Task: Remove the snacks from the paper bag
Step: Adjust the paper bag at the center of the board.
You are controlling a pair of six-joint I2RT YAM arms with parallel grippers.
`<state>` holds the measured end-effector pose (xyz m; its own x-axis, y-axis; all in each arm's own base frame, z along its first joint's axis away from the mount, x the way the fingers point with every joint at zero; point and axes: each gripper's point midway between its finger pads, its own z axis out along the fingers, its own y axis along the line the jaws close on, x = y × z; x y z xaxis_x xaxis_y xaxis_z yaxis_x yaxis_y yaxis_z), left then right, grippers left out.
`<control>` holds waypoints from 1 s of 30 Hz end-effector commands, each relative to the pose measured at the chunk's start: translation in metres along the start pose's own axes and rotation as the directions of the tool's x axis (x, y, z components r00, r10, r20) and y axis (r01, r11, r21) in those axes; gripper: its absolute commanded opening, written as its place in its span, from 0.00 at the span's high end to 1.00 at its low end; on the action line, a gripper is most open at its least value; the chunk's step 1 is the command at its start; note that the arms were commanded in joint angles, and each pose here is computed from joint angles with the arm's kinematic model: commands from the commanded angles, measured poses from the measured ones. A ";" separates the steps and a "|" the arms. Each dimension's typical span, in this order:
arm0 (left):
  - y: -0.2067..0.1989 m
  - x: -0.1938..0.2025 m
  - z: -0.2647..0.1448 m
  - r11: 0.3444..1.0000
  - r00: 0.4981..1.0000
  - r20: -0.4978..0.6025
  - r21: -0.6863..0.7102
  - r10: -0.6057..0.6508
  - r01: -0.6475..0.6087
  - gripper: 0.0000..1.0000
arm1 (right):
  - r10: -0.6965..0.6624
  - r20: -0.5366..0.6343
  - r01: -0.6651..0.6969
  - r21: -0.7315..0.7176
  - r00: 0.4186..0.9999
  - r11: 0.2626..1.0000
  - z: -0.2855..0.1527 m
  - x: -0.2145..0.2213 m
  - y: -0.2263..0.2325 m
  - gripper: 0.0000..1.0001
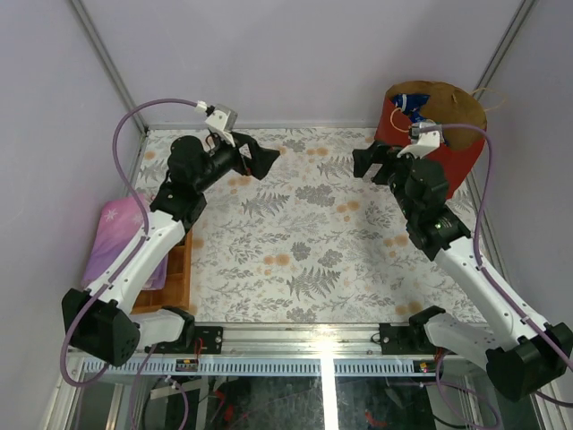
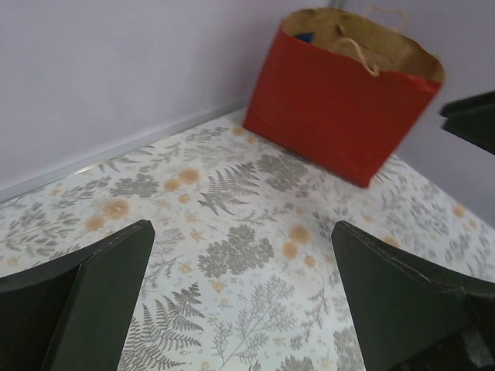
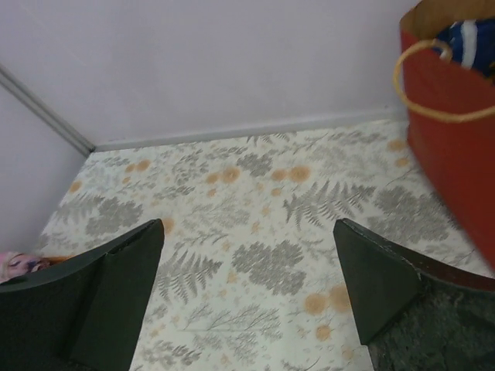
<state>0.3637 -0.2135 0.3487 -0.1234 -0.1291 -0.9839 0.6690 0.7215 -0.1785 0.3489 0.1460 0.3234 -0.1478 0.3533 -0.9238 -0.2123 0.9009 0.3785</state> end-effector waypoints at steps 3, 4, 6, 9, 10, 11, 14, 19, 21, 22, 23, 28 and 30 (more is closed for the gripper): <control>0.046 -0.052 -0.002 0.956 0.976 0.209 -0.269 -0.060 0.116 0.00 | -0.302 0.152 0.260 0.246 0.941 0.934 0.018 -0.090 -0.019 0.01; 0.050 -0.053 -0.003 0.949 0.974 0.214 -0.286 -0.071 0.132 0.00 | -0.347 0.121 0.303 0.283 0.930 0.910 0.025 -0.097 -0.022 0.01; 0.056 -0.055 -0.008 0.940 0.972 0.221 -0.310 -0.078 0.146 0.00 | -0.424 0.038 0.402 0.251 0.905 0.880 0.045 -0.102 -0.012 0.01; 0.061 -0.058 -0.016 0.930 0.970 0.226 -0.333 -0.083 0.158 0.00 | -0.486 -0.046 0.486 0.176 0.873 0.856 0.074 -0.099 0.003 0.01; 0.063 -0.059 -0.018 0.926 0.970 0.227 -0.342 -0.084 0.160 0.00 | -0.504 -0.083 0.510 0.184 0.860 0.840 0.084 -0.095 0.000 0.01; 0.063 -0.060 -0.021 0.925 0.970 0.227 -0.346 -0.083 0.160 0.00 | -0.510 -0.114 0.522 0.214 0.853 0.826 0.092 -0.095 -0.005 0.01; 0.062 -0.056 -0.022 0.930 0.975 0.210 -0.339 -0.073 0.143 0.00 | -0.549 -0.221 0.592 0.313 0.806 0.743 0.108 -0.090 -0.028 0.01; 0.055 -0.046 -0.015 0.954 0.985 0.160 -0.283 -0.058 0.102 0.00 | -0.622 -0.393 0.736 0.380 0.677 0.560 0.129 -0.074 -0.065 0.01; 0.057 -0.041 -0.014 0.953 0.988 0.145 -0.286 -0.058 0.098 0.00 | -0.615 -0.431 0.750 0.388 0.661 0.535 0.135 -0.070 -0.080 0.01; 0.060 -0.040 -0.014 0.952 0.988 0.142 -0.292 -0.057 0.097 0.00 | -0.604 -0.447 0.751 0.396 0.660 0.528 0.136 -0.070 -0.088 0.01; 0.061 -0.039 -0.013 0.950 0.989 0.137 -0.295 -0.059 0.098 0.00 | -0.591 -0.458 0.747 0.408 0.665 0.525 0.139 -0.070 -0.097 0.01; 0.065 -0.036 -0.011 0.950 0.990 0.123 -0.294 -0.069 0.102 0.00 | -0.541 -0.497 0.734 0.425 0.679 0.531 0.154 -0.065 -0.132 0.01; 0.065 -0.036 -0.010 0.950 0.990 0.122 -0.295 -0.072 0.105 0.00 | -0.529 -0.513 0.736 0.431 0.676 0.522 0.156 -0.063 -0.142 0.00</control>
<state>0.4013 -0.1552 0.3537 -0.1211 -0.2673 -0.9560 0.3857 0.8747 -0.2934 0.5356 0.0632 0.2855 -0.5077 -0.4040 -0.7609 0.1031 0.8483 -0.5193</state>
